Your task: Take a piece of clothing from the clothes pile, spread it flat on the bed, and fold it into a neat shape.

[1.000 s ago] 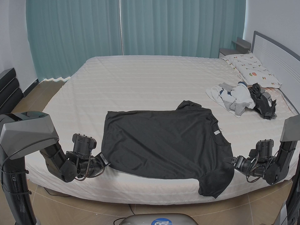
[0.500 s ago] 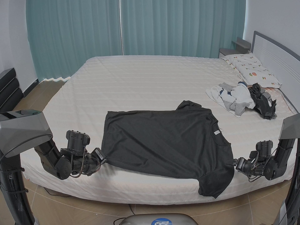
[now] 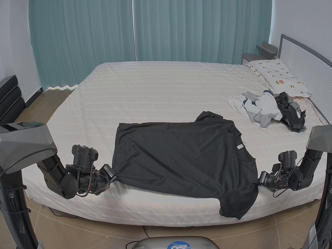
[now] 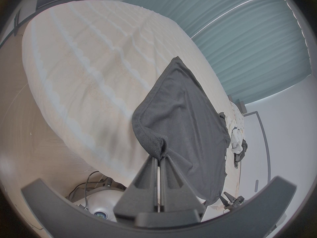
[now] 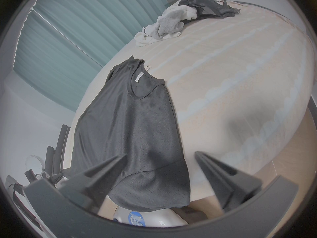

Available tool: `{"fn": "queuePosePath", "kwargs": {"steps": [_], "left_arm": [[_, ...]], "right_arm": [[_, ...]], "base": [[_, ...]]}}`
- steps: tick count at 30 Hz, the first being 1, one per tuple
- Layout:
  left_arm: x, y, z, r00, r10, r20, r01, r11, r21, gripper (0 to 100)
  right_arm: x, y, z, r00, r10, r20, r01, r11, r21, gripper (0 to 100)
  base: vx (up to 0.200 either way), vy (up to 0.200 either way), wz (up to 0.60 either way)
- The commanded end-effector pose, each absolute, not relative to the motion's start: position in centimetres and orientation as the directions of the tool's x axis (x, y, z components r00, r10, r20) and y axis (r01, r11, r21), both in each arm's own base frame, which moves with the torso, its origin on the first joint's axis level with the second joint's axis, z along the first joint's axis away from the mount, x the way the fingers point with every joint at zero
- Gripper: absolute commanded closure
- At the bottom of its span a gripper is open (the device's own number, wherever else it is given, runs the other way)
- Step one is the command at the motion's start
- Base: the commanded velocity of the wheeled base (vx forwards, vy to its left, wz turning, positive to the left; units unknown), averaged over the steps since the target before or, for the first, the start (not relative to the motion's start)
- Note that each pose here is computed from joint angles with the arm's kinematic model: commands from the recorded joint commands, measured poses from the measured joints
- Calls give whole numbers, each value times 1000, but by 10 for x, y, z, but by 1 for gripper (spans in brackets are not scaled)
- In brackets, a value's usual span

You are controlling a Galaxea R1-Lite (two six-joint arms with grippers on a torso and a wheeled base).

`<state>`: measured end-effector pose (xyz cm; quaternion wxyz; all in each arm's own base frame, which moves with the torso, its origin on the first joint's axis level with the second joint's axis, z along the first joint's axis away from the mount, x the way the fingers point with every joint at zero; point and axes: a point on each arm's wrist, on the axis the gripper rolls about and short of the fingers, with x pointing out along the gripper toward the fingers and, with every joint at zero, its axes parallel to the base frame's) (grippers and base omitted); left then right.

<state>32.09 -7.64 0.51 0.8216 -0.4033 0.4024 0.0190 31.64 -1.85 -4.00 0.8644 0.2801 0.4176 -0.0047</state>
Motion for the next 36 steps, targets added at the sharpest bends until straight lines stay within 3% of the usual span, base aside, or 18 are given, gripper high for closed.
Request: {"fn": "queuePosePath", "kwargs": {"steps": [1,13,18,19,31,36], "left_arm": [[321,-76,4,672,-293,-680,-359,674,-645,100],[321,-76,3,671,-291,-682,-362,674,-644,100],[321,-76,2,670,-291,-683,-363,675,-643,100],[321,-76,2,670,-291,-683,-363,675,-643,100],[321,-75,2,670,-291,-683,-364,673,-644,100],[321,-75,2,669,-293,-683,-364,672,-645,100]], "right_arm": [[335,-22,-34,687,218,-693,216,849,482,100],[369,-20,-17,766,222,-603,144,855,499,100],[377,-15,-21,764,234,-602,127,859,496,100],[378,-15,-23,761,235,-605,128,859,496,0],[354,-29,-19,755,206,-623,148,871,468,0],[334,-32,-22,721,252,-645,109,878,466,0]], "base": [[0,0,0],[0,0,0],[0,0,0],[0,0,0],[0,0,0],[0,0,0]]}}
